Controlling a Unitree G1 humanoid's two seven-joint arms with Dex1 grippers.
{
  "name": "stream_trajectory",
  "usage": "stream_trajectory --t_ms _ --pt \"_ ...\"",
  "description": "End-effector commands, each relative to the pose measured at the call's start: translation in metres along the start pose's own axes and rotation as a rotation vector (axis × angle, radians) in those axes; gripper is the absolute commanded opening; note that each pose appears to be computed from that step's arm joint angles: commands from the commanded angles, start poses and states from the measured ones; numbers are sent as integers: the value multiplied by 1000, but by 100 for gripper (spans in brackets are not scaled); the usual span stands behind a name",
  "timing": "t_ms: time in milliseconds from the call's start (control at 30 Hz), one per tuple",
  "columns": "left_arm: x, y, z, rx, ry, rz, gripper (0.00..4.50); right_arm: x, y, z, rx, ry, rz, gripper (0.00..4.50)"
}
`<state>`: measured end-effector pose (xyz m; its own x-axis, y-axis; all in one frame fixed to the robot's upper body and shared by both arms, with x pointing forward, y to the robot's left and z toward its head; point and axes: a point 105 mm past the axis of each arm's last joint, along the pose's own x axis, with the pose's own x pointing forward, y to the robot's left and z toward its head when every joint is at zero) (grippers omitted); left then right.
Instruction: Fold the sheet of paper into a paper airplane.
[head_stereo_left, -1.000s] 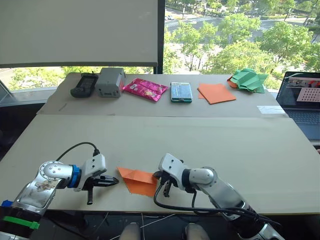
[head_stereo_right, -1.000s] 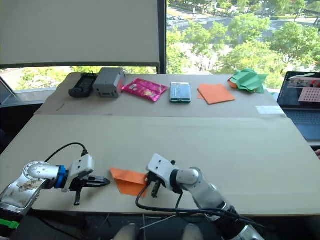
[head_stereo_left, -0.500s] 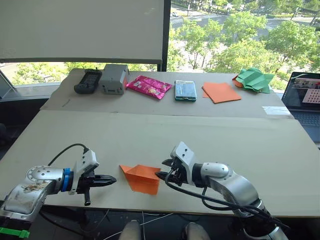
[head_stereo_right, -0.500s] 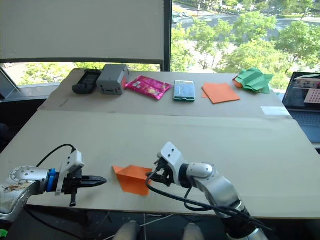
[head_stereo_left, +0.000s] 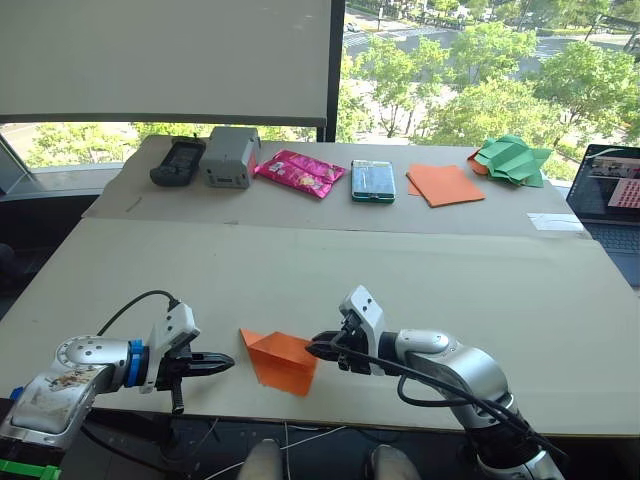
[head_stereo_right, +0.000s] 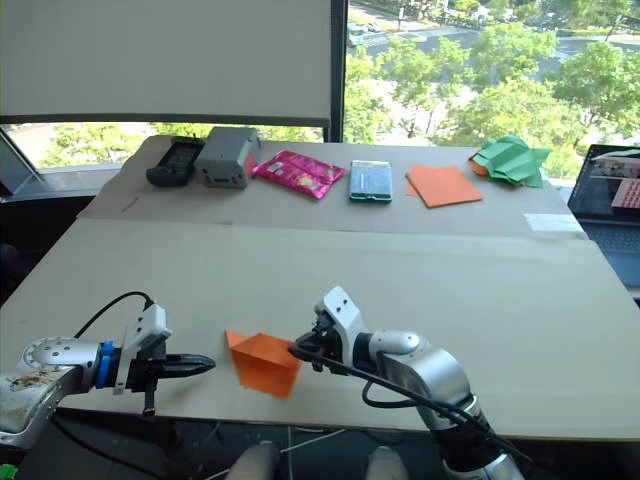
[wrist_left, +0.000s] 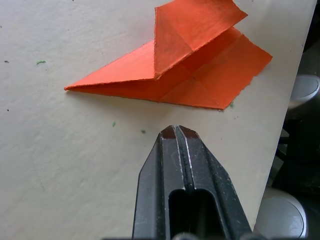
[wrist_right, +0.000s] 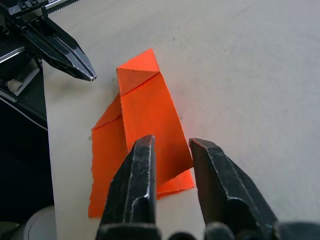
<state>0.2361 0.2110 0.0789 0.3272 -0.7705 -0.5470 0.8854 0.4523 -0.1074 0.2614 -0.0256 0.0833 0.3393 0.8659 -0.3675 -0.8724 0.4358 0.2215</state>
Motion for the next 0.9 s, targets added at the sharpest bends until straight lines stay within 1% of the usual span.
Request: stream_trajectory --t_ms 33,233,433,533,567,633,700,900 --pt "-4 1 6 37 -7 11 0 -1 2 6 -20 -25 5 1" --pt "-3 2 6 38 -7 12 0 -1 3 5 -25 -26 4 1" --pt "-2 2 5 37 -4 9 0 -5 -2 13 1 -72 -26 1" --pt "-2 2 4 34 0 6 0 -6 0 14 43 -84 -19 95" --pt "-2 2 4 34 1 5 0 -6 1 15 56 -91 -14 114" --pt "-1 1 4 32 1 4 0 -7 2 16 92 -106 -10 190" --pt "-1 1 4 30 0 2 0 -8 3 13 116 -98 -5 251" --pt "0 -1 3 28 2 -8 0 -6 9 -2 147 -43 17 251"
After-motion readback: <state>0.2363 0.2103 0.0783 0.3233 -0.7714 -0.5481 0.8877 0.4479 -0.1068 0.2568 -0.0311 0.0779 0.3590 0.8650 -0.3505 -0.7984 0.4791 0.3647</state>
